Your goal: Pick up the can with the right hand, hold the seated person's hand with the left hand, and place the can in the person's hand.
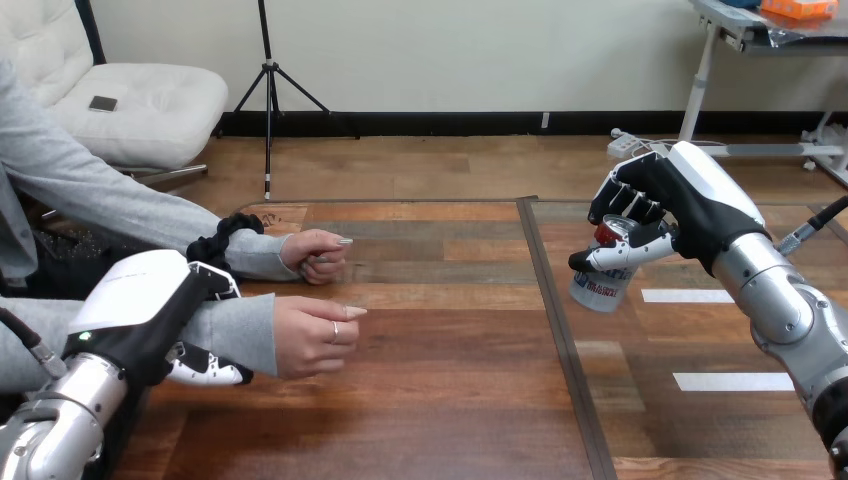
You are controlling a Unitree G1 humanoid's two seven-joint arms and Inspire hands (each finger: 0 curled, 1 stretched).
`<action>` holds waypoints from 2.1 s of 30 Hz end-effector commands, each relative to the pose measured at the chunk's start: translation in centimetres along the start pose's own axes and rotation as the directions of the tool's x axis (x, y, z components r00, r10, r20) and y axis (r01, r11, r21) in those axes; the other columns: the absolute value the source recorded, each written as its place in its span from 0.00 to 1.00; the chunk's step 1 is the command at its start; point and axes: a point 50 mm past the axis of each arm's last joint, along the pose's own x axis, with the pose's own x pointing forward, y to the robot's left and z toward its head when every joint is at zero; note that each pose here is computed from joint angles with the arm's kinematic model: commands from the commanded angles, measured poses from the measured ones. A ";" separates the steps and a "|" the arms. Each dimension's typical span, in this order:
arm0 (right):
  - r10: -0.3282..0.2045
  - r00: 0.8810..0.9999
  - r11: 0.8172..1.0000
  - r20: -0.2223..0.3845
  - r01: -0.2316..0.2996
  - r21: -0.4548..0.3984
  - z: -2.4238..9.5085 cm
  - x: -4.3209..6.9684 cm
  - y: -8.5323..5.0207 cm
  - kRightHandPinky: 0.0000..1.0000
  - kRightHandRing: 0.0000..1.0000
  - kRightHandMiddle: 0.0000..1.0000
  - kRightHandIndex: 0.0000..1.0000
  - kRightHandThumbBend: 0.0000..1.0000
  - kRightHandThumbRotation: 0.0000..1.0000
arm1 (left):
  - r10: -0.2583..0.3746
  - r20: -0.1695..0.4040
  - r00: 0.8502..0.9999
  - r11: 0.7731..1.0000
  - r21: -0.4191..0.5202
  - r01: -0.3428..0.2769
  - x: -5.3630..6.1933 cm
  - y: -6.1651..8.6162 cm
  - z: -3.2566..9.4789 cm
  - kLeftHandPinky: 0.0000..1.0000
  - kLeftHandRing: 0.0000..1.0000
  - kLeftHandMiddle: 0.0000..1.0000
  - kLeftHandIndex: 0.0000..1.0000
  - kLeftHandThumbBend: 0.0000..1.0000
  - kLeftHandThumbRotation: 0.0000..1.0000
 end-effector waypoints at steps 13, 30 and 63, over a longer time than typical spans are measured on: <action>-0.090 0.989 0.996 0.117 0.087 0.024 3.0 1.4 -2.1 0.38 0.40 0.42 0.40 0.79 0.00 | 0.131 0.162 0.978 0.991 -0.063 -0.122 2.5 2.1 4.1 0.32 0.38 0.44 0.44 0.70 0.00; -0.083 0.989 0.996 0.125 0.081 0.023 3.3 1.6 -1.7 0.39 0.41 0.42 0.40 0.79 0.00 | 0.152 0.193 0.969 0.986 -0.100 -0.134 2.9 2.1 5.3 0.32 0.37 0.43 0.45 0.68 0.00; -0.060 0.977 0.998 0.203 0.053 0.038 5.1 2.1 -0.9 0.39 0.39 0.41 0.40 0.78 0.00 | 0.198 0.244 0.949 0.976 -0.141 -0.167 3.1 2.8 6.7 0.31 0.36 0.42 0.43 0.64 0.00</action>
